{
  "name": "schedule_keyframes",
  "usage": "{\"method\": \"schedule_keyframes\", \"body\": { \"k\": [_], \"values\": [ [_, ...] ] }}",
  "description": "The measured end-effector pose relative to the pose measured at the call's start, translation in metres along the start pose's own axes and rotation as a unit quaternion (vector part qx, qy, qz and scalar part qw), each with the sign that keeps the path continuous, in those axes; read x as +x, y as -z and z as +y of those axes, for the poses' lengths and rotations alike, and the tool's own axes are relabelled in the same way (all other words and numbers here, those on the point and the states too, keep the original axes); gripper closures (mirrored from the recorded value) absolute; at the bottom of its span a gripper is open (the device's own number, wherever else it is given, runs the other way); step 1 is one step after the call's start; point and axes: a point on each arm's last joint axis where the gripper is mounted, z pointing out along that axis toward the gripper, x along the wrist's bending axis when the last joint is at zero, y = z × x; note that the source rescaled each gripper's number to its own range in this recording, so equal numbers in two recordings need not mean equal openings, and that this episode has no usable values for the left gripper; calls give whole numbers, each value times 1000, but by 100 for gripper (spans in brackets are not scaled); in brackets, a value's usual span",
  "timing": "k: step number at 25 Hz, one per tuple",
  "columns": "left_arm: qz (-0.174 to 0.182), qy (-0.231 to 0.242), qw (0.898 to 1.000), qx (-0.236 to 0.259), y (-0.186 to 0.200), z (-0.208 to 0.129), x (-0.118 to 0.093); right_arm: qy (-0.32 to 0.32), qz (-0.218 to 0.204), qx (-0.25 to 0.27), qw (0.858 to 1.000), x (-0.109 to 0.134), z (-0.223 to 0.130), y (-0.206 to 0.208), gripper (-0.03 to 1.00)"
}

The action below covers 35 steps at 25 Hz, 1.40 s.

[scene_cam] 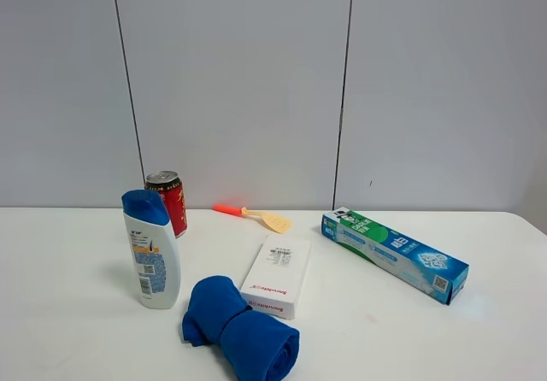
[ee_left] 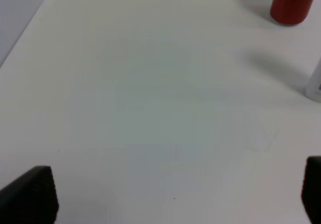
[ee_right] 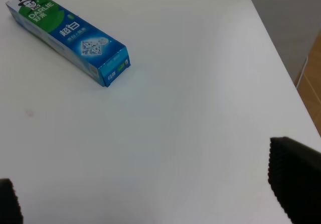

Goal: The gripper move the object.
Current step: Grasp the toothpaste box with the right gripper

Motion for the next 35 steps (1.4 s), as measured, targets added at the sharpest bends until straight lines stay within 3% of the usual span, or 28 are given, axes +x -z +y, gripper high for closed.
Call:
{"method": "schedule_keyframes", "body": {
  "k": [29, 35],
  "values": [
    [0, 0, 1000, 0, 0, 0, 0, -1, 0, -4, 1000, 0, 1, 1, -3],
    [0, 0, 1000, 0, 0, 0, 0, 0, -1, -36, 999, 0, 52, 28, -3]
  ]
}}
